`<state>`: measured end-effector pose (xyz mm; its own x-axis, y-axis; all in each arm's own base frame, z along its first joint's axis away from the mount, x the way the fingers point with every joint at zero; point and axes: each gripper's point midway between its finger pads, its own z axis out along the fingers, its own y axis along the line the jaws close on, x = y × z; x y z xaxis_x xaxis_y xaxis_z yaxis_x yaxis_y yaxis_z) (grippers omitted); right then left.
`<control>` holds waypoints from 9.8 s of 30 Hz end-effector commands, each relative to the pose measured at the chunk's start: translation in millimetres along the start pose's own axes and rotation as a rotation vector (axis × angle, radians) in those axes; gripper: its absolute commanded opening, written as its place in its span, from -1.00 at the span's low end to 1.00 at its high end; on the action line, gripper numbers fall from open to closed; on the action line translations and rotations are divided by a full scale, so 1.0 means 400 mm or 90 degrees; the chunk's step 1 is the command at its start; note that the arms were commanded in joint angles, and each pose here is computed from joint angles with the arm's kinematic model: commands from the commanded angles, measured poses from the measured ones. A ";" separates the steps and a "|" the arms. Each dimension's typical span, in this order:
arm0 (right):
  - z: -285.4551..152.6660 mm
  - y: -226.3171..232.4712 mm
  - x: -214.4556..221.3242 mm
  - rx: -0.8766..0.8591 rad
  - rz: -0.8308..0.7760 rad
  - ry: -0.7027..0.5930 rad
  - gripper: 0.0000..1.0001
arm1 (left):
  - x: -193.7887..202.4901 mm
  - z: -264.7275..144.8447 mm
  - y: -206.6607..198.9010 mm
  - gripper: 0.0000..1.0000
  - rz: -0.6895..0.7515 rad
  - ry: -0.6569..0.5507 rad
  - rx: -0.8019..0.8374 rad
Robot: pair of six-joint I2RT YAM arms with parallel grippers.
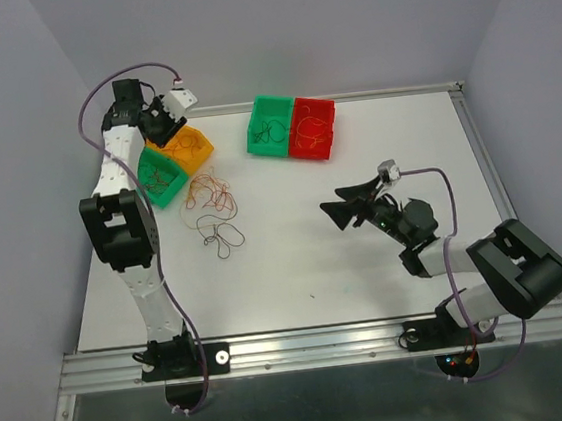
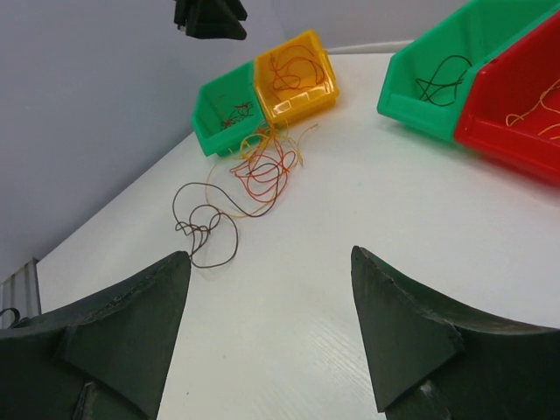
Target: Untangle the cables
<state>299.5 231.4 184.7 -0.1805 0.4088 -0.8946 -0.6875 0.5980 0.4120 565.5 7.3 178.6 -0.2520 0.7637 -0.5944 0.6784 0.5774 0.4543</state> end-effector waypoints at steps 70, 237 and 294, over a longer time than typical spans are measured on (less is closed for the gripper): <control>0.379 0.433 0.178 -0.251 -0.222 0.270 -0.99 | -0.008 -0.417 -0.240 0.54 -0.297 -0.290 -0.190; 0.814 -0.410 -0.008 0.175 -0.035 0.081 -0.99 | 0.000 -0.141 -0.436 -0.85 -0.276 -0.211 0.101; 0.311 0.222 0.192 -0.464 -0.172 0.111 0.78 | -0.447 -0.573 -0.491 -0.76 -0.147 -0.415 0.123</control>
<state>324.9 387.6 161.7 -0.0734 0.1109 -0.9911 -0.9938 0.0756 0.0821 329.9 -171.0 312.3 -0.0421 0.3034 -0.9519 0.7836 0.6011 0.1569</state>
